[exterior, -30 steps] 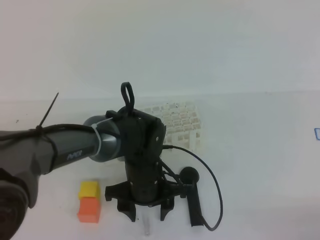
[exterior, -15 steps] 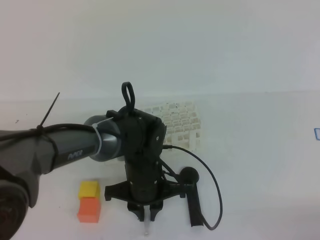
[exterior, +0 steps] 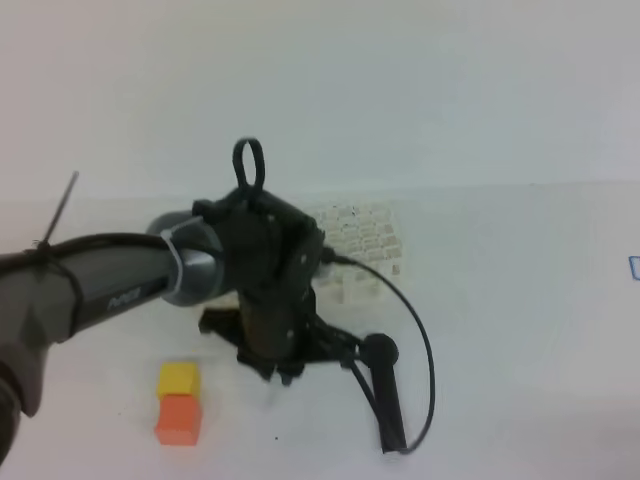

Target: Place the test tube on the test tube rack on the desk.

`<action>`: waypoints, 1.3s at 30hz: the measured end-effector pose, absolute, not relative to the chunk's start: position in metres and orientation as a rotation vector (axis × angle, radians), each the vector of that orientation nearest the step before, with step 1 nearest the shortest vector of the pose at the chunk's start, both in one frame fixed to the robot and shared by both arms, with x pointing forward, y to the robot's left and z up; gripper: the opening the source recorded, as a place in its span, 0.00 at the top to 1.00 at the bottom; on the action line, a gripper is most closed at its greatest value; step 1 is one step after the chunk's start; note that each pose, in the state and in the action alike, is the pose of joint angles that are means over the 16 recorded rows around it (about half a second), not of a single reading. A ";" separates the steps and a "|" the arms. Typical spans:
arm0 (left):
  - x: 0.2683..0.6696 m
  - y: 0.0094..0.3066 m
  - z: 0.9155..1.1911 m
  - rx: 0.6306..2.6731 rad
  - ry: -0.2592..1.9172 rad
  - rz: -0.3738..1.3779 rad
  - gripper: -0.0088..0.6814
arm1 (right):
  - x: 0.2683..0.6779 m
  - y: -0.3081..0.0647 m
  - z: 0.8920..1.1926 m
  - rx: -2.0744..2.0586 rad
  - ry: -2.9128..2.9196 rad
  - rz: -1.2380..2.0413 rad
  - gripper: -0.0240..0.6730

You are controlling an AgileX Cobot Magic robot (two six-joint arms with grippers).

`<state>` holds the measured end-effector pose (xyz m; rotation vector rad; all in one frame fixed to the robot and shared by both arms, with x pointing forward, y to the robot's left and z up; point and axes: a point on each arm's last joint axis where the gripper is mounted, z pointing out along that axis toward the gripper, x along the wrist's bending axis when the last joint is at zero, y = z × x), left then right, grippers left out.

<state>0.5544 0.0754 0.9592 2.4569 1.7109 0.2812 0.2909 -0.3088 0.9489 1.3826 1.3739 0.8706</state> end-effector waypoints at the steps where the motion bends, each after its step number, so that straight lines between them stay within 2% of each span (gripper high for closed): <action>1: 0.556 0.076 0.964 2.465 1.661 0.305 0.84 | 0.291 -0.309 0.949 1.383 1.374 0.871 0.97; 6: 0.567 0.083 0.988 2.435 1.473 0.364 0.83 | 0.291 -0.309 0.949 1.383 1.374 0.871 0.97; 15: 0.567 0.112 1.027 2.248 1.267 0.241 0.83 | 0.291 -0.309 0.949 1.368 1.380 0.856 0.97; 24: 0.534 0.141 1.053 2.014 1.062 0.214 0.83 | 0.292 -0.309 0.953 1.296 1.368 0.848 0.97; 29: 0.503 0.153 1.053 1.906 0.946 0.274 0.83 | 0.294 -0.308 0.958 1.229 1.334 0.875 0.97; 39: 0.437 0.172 1.032 1.820 0.739 0.347 0.83 | 0.295 -0.305 0.972 1.112 1.240 0.967 0.97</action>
